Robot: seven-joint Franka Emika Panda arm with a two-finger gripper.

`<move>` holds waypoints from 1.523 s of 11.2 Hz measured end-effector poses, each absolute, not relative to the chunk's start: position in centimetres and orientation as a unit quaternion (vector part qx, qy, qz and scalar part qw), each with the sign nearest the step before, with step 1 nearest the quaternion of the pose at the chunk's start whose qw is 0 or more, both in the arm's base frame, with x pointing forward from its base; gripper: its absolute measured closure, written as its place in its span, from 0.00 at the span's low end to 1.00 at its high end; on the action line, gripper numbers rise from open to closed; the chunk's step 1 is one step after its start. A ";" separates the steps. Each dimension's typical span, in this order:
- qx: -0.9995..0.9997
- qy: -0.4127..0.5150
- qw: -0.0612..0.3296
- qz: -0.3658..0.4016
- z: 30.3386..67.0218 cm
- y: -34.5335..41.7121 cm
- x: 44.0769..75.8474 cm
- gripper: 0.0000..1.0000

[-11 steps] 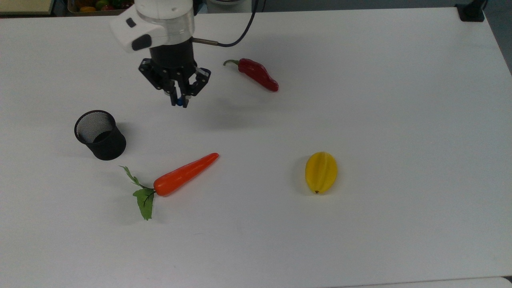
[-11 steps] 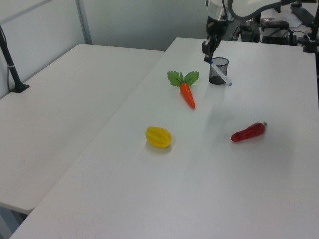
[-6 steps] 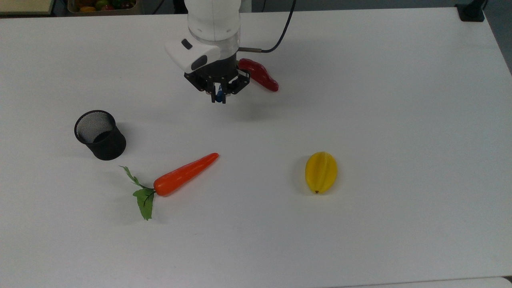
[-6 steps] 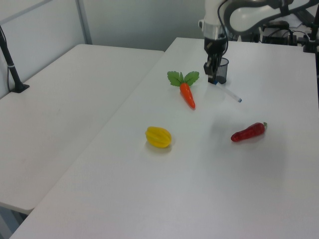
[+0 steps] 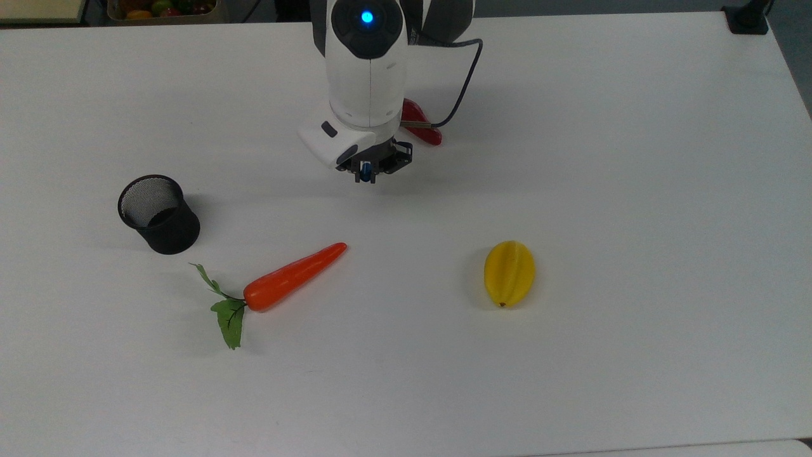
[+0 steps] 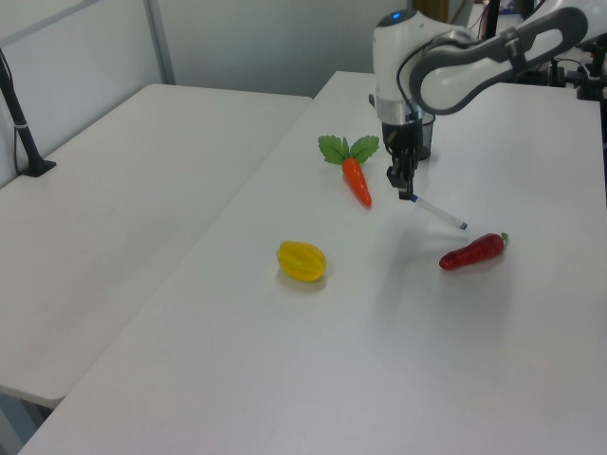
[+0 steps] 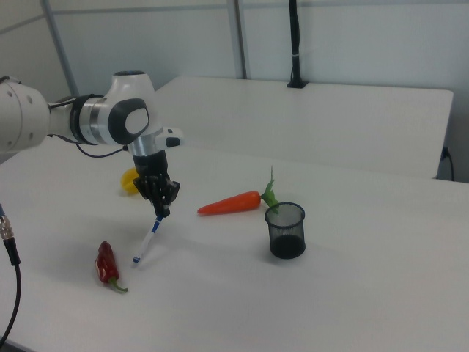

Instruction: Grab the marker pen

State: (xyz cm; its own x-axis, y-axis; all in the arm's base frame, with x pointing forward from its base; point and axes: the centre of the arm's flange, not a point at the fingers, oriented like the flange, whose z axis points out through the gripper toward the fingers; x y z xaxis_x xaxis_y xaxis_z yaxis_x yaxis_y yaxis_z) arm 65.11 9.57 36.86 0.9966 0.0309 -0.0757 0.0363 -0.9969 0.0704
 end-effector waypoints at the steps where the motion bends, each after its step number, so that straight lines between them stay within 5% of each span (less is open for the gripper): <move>1: 0.998 0.019 0.037 -0.042 36.1 9.8 65.1 0.81; 4: 0.998 0.020 0.038 -0.042 35.9 9.9 65.2 0.74; 9: 0.998 0.028 0.055 -0.011 38.9 9.7 66.1 0.05; 17: 0.998 0.009 0.059 -0.011 54.6 7.4 59.3 0.00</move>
State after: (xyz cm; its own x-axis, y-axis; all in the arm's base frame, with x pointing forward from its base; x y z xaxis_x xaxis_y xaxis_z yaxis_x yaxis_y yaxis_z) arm 59.31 7.40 54.55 0.9996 0.0169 -0.0229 0.0194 -0.9928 0.1182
